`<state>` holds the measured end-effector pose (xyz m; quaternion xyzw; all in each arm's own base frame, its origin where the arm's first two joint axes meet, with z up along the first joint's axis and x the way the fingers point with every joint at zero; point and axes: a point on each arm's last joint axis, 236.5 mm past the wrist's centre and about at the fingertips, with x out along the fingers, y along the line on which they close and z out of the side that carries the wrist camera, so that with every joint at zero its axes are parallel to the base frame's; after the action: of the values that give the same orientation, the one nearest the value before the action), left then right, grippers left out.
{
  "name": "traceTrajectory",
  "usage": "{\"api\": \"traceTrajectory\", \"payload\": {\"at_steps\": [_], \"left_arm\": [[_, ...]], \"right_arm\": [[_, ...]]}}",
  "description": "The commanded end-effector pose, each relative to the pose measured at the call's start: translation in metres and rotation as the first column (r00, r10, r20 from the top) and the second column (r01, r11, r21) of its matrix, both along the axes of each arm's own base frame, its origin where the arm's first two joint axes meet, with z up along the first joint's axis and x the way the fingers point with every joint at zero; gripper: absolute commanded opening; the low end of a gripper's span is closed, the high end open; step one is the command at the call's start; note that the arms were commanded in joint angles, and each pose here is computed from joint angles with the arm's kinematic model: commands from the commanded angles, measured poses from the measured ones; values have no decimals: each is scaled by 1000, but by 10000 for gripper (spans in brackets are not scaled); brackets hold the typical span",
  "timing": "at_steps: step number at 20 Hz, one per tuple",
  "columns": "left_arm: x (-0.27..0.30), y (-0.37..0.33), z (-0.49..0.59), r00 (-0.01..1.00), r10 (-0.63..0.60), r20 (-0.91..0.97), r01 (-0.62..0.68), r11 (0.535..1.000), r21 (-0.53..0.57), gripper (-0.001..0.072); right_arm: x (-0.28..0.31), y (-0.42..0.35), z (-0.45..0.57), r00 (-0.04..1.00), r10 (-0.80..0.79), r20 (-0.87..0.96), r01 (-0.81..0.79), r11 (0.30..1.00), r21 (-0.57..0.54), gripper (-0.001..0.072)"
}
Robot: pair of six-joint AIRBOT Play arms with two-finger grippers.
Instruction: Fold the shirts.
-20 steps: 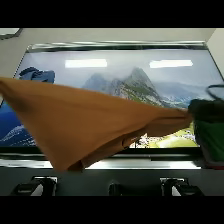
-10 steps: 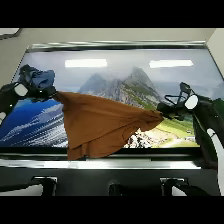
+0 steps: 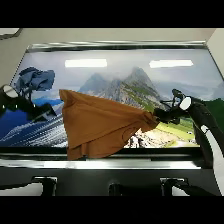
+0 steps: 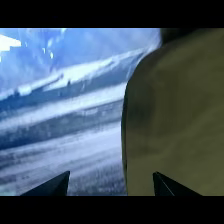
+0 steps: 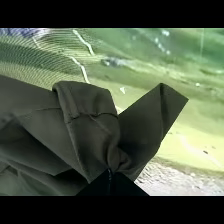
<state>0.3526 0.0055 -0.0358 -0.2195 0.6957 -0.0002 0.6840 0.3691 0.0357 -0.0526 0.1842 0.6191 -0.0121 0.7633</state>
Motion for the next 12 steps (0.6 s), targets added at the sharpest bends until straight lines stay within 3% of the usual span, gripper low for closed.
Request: {"api": "traceTrajectory", "payload": {"at_steps": [1, 4, 6, 7, 9, 12], "left_arm": [[-68, -38, -41, 995, 29, -96, -44, 986, -158, 589], [-60, -72, -67, 983, 176, -44, -182, 940, -288, 587], [-50, -73, -70, 974, 228, -13, -221, 930, -294, 574], [-46, -72, -71, 971, 237, 1, -227, 930, -289, 483], [-38, -72, -73, 965, 259, 24, -242, 927, -288, 449], [-25, -75, -72, 954, 294, 51, -266, 915, -305, 144]], "right_arm": [[-12, 0, -4, 999, 24, -48, -24, 1000, -4, 37], [-16, 1, -4, 997, 28, -65, -28, 1000, -1, 37], [-20, 1, -5, 996, 33, -84, -33, 999, 1, 37], [-22, 1, -5, 995, 34, -89, -34, 999, 2, 37], [-22, 2, -5, 995, 35, -90, -34, 999, 2, 37], [-21, 2, -3, 996, 34, -86, -34, 999, 3, 37]]}}
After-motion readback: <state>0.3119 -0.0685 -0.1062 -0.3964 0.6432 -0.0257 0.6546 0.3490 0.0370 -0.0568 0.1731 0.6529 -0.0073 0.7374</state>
